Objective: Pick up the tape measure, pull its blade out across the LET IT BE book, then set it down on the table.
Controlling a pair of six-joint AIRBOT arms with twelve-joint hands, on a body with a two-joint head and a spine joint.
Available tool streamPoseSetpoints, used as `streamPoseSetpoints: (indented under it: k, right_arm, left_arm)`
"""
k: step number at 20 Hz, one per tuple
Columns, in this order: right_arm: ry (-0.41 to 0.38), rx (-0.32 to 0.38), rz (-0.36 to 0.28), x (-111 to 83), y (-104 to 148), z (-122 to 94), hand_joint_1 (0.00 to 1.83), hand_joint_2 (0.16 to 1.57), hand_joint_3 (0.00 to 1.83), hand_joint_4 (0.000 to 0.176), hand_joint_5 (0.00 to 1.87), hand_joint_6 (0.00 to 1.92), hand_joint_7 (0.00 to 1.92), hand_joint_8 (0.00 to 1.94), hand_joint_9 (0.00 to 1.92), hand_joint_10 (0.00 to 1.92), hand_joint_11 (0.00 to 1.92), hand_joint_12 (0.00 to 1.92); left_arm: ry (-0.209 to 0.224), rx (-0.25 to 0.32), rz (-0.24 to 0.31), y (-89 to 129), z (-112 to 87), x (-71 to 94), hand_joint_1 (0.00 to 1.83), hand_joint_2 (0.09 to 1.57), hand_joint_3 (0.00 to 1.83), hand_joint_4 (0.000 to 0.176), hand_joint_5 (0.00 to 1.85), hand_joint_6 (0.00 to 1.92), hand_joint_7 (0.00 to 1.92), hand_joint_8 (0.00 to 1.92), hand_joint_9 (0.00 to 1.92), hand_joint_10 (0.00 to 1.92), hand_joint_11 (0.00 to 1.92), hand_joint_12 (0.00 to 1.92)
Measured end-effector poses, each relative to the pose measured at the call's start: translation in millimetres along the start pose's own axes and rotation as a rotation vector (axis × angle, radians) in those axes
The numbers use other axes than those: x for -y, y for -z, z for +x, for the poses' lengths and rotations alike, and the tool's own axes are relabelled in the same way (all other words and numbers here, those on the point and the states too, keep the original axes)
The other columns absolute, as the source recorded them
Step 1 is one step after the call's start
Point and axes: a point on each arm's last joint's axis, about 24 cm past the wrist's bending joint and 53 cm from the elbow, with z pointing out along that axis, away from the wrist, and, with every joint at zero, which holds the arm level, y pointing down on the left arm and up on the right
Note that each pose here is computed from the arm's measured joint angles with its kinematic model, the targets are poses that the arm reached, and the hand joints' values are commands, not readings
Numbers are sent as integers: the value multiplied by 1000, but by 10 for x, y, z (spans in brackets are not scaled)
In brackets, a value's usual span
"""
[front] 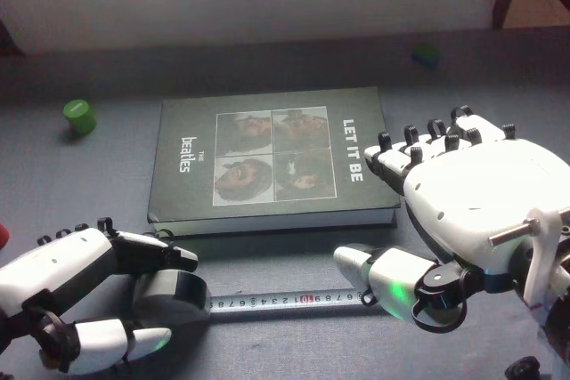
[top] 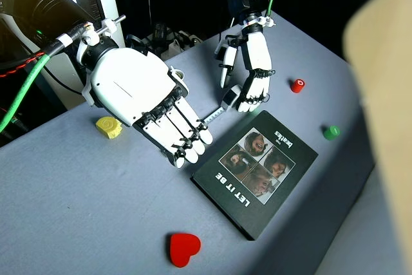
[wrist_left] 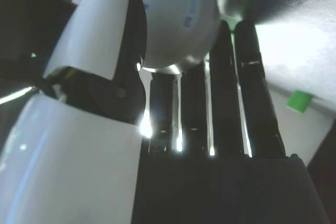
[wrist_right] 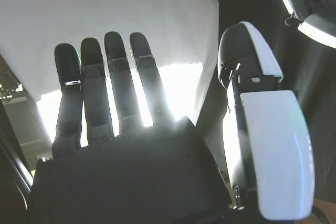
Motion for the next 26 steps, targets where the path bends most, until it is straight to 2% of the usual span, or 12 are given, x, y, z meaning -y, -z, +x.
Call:
streamPoseSetpoints:
  k: [1, 2, 3, 4, 6, 10, 13, 15, 19, 23, 26]
  right_arm:
    - [0, 0, -1, -2, 0, 0, 191, 1188, 0, 0, 262, 0, 309, 0, 276, 1, 0, 967]
    - [0, 0, -1, -2, 0, 1, 191, 1188, 0, 0, 263, 0, 303, 0, 269, 0, 0, 964]
    - [0, 0, 0, -1, 0, 1, 191, 1188, 0, 0, 262, 0, 302, 0, 265, 0, 0, 953]
    - [0, 0, -1, -1, 0, 0, 191, 1188, 0, 0, 265, 1, 302, 0, 264, 0, 0, 951]
    - [0, 0, -1, -2, 0, 0, 189, 1189, 0, 0, 276, 4, 312, 3, 278, 5, 0, 971]
    - [0, 0, -1, -2, 0, 1, 190, 1189, 0, 0, 267, 0, 314, 2, 284, 6, 0, 979]
    - [-13, -3, -9, -22, 0, 7, 191, 1188, 0, 0, 265, 0, 316, 2, 283, 4, 0, 962]
    - [-22, -11, -27, -73, -1, 18, 190, 1189, 0, 0, 266, 0, 319, 3, 284, 4, 0, 961]
    - [-37, -4, -78, -208, -91, -69, 189, 1189, 0, 0, 269, 1, 319, 2, 286, 3, 0, 975]
    - [-40, 5, -116, -325, -204, -195, 194, 1189, 0, 0, 280, 4, 337, 6, 292, 4, 0, 999]
    - [-18, 55, -168, -502, -326, -452, 429, 1135, 0, 0, 308, 13, 351, 7, 285, 1, 0, 984]
  left_arm:
    - [-2, 4, 9, -7, -2, 15, 1241, 1092, 0, 0, 826, 8, 858, 9, 833, 21, 590, 661]
    - [-4, 5, 14, -7, -3, 28, 1231, 1104, 2, 0, 891, 855, 1046, 646, 959, 25, 711, 621]
    - [-8, 7, 21, -6, -7, 45, 1352, 1085, 2, 0, 961, 867, 1087, 748, 965, 894, 856, 728]
    - [-11, 10, 28, -9, -16, 63, 1379, 1072, 0, 0, 1011, 822, 1110, 727, 989, 1051, 924, 814]
    - [-16, 4, 26, -8, 3, 59, 1390, 1053, 0, 0, 1078, 708, 1158, 641, 1021, 1073, 958, 909]
    - [-10, 4, 24, -19, 14, 61, 1389, 1053, 0, 0, 1069, 742, 1171, 576, 1020, 1088, 946, 923]
    - [10, -1, 26, -73, 31, 135, 1390, 1051, 0, 0, 1062, 752, 1198, 535, 1021, 1079, 945, 931]
    - [7, -6, 48, -126, -22, 314, 1390, 1050, 0, 0, 1064, 757, 1201, 525, 1023, 1075, 949, 933]
    - [0, 37, 107, -184, -344, 724, 1392, 1050, 0, 0, 1050, 763, 1211, 524, 1028, 1064, 949, 930]
    - [-45, 42, 137, -235, -589, 943, 1392, 1052, 1, 0, 1036, 770, 1198, 560, 1032, 1060, 958, 915]
    - [-14, 45, 166, -268, -768, 1030, 1391, 1058, 0, 0, 1017, 793, 1198, 571, 1011, 1087, 945, 918]
